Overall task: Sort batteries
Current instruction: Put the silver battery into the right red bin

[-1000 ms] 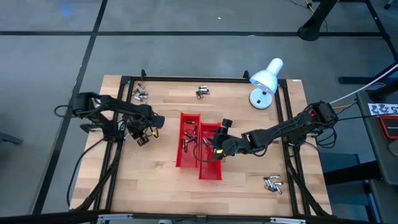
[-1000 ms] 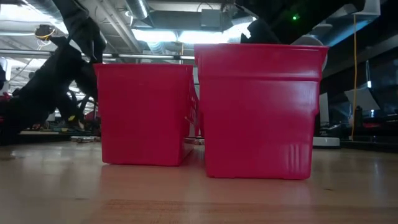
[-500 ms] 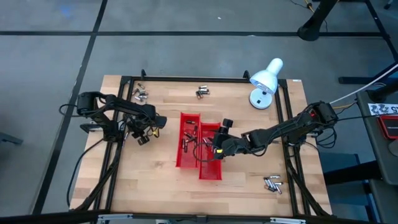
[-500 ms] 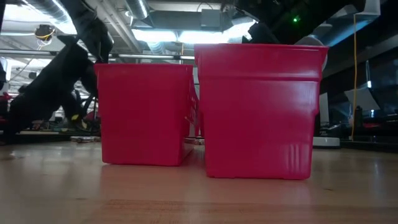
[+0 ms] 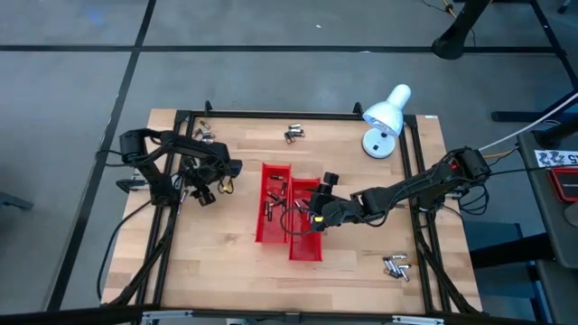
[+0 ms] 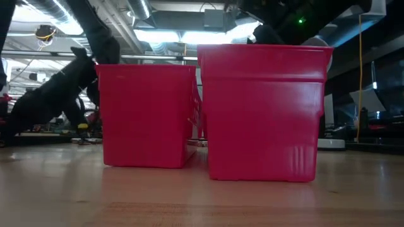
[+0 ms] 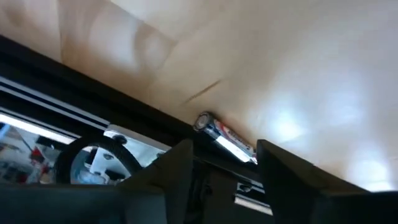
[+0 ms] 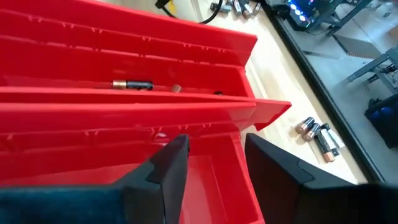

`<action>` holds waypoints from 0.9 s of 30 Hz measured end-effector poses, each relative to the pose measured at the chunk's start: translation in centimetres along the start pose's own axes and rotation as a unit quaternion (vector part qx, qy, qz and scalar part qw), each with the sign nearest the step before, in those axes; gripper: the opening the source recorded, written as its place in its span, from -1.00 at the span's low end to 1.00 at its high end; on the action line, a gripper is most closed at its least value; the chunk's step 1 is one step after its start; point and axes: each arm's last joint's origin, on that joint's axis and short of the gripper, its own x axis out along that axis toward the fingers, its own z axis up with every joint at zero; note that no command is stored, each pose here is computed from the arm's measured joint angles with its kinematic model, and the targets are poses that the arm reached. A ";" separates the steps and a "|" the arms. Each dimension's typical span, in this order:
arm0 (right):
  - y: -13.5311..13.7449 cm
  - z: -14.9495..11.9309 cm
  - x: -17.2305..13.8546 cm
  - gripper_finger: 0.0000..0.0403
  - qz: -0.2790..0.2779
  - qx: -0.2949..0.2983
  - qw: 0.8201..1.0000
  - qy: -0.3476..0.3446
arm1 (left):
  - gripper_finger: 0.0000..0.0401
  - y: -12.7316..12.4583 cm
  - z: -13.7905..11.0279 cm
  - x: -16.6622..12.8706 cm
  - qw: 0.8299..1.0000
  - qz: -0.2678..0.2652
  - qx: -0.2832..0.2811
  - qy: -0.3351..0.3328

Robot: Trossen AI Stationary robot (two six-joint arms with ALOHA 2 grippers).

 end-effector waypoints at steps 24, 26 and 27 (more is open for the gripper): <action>0.1 -2.3 0.4 -0.19 -0.013 -0.008 1.000 0.020 | 0.05 0.0 1.8 2.6 0.995 -0.080 0.039 0.055; 0.1 -2.3 0.4 -0.19 -0.013 -0.008 1.000 0.020 | 0.05 -0.2 1.8 2.6 0.995 -0.075 0.041 0.054; 0.1 -2.3 0.4 -0.19 -0.013 -0.008 1.000 0.019 | 0.05 -0.3 1.8 2.6 0.995 -0.072 0.042 0.055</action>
